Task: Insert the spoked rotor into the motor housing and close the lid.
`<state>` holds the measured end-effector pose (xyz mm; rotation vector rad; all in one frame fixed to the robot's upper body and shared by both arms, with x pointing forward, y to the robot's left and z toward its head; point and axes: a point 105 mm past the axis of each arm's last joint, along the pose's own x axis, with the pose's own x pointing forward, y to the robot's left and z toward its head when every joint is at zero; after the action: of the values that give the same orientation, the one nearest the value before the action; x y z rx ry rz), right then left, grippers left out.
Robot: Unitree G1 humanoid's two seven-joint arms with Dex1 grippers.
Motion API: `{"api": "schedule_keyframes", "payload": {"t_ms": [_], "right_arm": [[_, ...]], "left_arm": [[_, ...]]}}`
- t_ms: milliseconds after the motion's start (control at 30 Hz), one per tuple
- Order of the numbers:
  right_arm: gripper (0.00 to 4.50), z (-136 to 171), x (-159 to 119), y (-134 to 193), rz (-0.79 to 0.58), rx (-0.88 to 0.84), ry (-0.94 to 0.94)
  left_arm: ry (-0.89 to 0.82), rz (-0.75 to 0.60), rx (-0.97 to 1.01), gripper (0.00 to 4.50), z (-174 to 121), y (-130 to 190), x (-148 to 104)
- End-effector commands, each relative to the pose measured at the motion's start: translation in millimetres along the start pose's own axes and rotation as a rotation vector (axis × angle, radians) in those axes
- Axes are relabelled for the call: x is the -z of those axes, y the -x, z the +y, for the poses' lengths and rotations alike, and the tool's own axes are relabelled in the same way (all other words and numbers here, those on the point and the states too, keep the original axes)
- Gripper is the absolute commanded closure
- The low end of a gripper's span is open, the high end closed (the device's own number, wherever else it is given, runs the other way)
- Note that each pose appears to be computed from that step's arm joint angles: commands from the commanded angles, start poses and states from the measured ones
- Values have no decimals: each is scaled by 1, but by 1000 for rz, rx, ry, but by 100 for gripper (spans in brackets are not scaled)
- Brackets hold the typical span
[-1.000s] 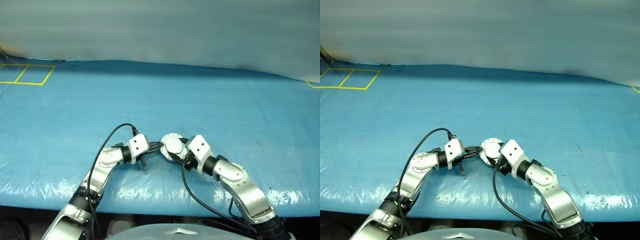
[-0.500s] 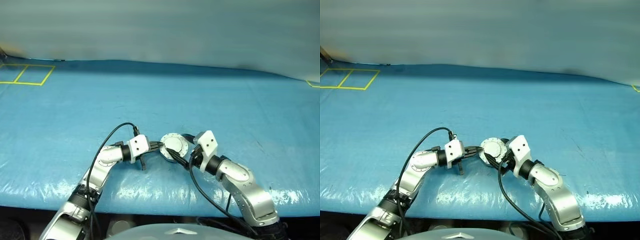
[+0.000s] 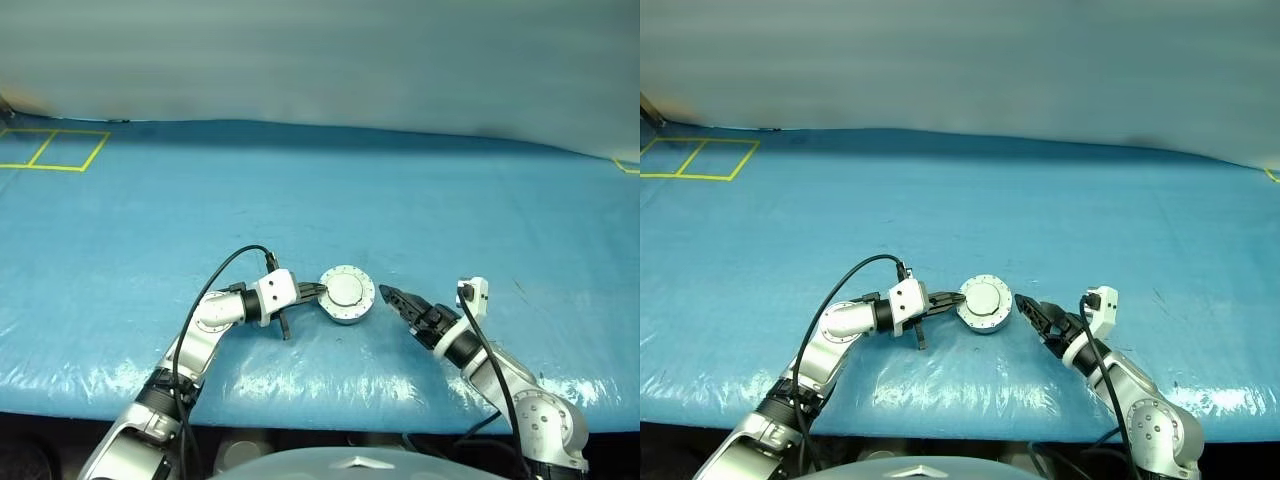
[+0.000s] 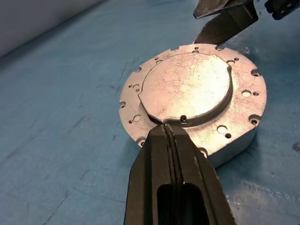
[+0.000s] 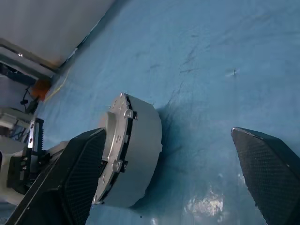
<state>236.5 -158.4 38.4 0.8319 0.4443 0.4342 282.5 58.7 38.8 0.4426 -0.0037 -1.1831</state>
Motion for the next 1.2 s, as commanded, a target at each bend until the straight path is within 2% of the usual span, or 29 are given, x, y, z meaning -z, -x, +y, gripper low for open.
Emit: {"api": "schedule_keyframes", "payload": {"t_ms": [33,233,367,467,600,833,933,967,1200], "right_arm": [[1,6,7,1,12,-54,-101],[1,18,29,-11,111,-105,-98],[1,27,17,-23,34,-140,-98],[1,21,10,-27,3,-108,-69],[1,23,10,-30,1,-123,-57],[229,34,16,-41,7,-167,-67],[309,38,20,-44,16,-182,-76],[325,39,20,-44,16,-181,-77],[325,39,23,-46,21,-178,-76]], "left_arm": [[17,41,41,450,-10,-3,10],[15,41,43,450,-10,-3,10],[14,44,45,450,-11,-3,10],[14,49,46,450,-11,-2,11],[14,55,44,450,-12,-1,13],[17,60,41,450,-13,-1,14],[16,61,40,450,-12,-1,14],[15,62,38,450,-12,-1,14],[17,61,34,450,-11,-1,14]]}}
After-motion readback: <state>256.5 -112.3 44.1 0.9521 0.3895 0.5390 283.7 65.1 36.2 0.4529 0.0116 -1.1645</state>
